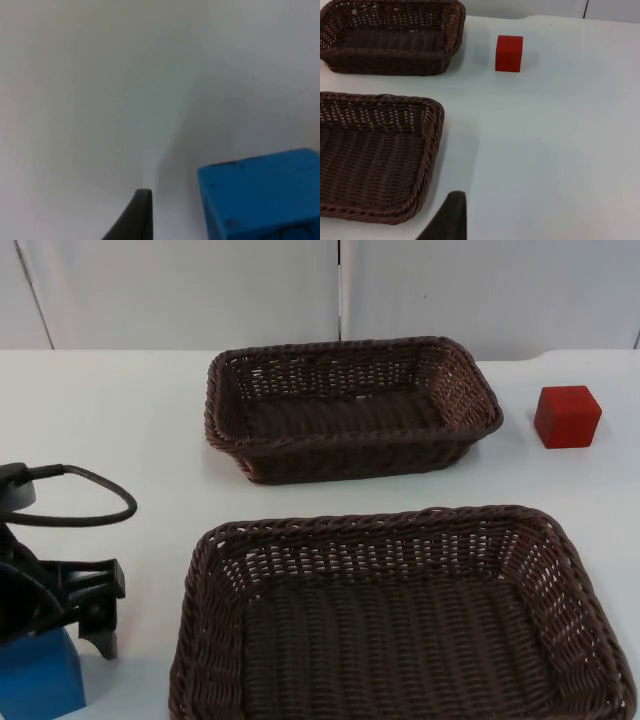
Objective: Pick up one cube with the left hand and place it into the upper basket. Pick up one cube with the right hand and place it into the lower basket.
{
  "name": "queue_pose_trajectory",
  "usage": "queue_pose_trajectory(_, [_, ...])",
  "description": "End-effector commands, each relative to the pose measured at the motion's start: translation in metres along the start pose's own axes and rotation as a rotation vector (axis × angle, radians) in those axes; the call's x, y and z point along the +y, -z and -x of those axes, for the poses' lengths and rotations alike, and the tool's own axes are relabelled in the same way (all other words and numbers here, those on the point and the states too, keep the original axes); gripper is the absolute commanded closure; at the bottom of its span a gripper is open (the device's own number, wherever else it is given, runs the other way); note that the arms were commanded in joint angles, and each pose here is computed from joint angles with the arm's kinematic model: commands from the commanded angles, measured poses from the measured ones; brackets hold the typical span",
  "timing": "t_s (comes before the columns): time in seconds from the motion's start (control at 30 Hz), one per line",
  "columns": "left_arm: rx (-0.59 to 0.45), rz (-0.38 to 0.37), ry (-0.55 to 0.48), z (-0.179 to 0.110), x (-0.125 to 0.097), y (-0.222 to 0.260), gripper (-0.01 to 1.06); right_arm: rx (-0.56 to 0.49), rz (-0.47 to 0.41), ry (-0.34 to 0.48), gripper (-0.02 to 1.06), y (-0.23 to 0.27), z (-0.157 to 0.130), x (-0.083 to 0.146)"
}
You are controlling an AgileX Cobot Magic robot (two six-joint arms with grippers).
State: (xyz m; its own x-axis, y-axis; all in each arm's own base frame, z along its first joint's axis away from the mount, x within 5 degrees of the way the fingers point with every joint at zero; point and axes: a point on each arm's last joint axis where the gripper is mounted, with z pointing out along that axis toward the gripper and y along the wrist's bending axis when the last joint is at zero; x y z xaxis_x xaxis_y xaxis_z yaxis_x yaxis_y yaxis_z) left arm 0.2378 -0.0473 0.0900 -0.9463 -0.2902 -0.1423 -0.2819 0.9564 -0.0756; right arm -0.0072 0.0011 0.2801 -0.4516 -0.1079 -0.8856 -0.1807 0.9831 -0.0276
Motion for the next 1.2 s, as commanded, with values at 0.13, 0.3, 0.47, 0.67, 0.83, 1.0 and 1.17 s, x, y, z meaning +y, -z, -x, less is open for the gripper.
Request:
queue_pose_trajectory(0.13, [-0.01,-0.003,-0.004,0.0,0.0,-0.003,0.0,-0.003,0.001,0.004,-0.01,0.0,-0.001,0.0])
queue_pose_trajectory(0.3, [-0.012,-0.002,-0.008,0.0,0.0,-0.003,0.16,-0.003,0.001,0.004,-0.01,0.0,-0.001,0.0])
queue_pose_trajectory(0.47, [-0.002,0.002,-0.003,-0.001,0.0,-0.003,0.52,-0.003,0.001,0.004,-0.01,0.0,-0.001,0.0])
queue_pose_trajectory(0.67, [0.001,0.0,0.006,-0.001,0.0,0.001,0.98,-0.003,0.001,0.004,-0.01,0.0,-0.001,0.0])
queue_pose_trajectory(0.83, [-0.003,-0.002,0.006,-0.003,0.001,0.018,1.05,-0.003,-0.001,0.005,-0.01,0.0,-0.001,0.0])
queue_pose_trajectory(1.0, [-0.017,-0.009,-0.014,-0.005,0.002,0.035,1.05,-0.003,-0.001,0.005,-0.01,0.0,-0.001,0.0])
queue_pose_trajectory(1.17, [-0.051,-0.027,-0.017,-0.006,0.002,0.052,1.05,-0.003,-0.001,0.005,-0.01,0.0,-0.001,0.0])
